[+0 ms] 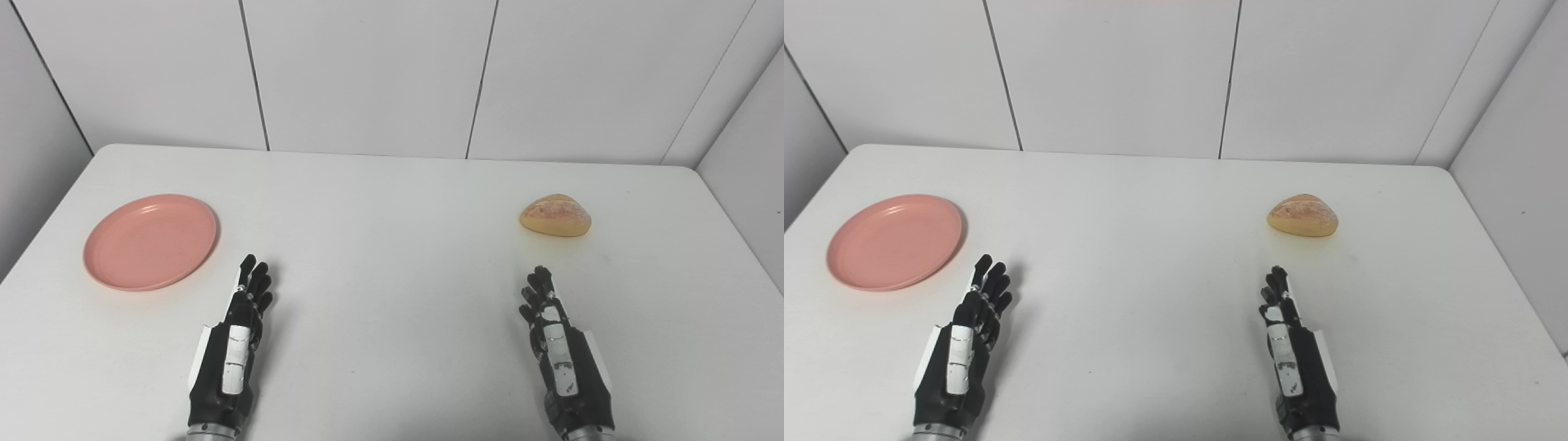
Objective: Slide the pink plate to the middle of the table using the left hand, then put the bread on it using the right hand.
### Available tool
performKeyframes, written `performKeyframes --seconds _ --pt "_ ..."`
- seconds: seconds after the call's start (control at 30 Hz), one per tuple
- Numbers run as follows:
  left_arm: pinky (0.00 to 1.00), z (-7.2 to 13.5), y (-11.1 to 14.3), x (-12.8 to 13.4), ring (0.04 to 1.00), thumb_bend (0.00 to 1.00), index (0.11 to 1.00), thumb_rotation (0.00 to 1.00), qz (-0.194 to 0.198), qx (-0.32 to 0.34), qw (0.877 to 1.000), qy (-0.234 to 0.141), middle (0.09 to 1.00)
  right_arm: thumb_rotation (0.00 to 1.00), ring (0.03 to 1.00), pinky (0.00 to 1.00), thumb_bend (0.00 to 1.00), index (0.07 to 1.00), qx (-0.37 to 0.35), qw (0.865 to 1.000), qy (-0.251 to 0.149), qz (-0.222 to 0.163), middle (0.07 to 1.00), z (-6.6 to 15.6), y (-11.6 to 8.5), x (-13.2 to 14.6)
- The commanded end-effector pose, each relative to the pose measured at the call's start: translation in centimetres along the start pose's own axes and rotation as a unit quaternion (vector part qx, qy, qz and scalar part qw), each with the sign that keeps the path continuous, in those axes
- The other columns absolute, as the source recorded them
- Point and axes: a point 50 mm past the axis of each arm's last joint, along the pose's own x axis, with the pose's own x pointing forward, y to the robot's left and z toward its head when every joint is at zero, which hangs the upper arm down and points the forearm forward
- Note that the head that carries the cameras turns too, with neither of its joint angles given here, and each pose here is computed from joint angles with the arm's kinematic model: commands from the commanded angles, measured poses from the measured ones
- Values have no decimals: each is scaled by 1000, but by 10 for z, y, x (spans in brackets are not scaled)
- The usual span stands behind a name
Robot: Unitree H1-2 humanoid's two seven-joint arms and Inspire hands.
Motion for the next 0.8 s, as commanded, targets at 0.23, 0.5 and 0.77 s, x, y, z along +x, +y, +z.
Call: performKeyframes --seconds 0.23,0.5,0.77 --pt "1000 7 2 -1 1000 828 1000 998 -5 9 1000 -18 1000 954 1000 1000 871 1000 2 999 -31 6 1000 15 4 1" --pt "1000 6 3 0 1000 838 1000 981 -3 4 1000 -15 1000 950 1000 1000 874 1000 2 999 -31 8 1000 15 4 1" --pt "1000 5 4 0 1000 826 1000 992 -6 3 1000 -12 1000 958 1000 1000 880 999 -1 999 -31 7 1000 15 5 1"
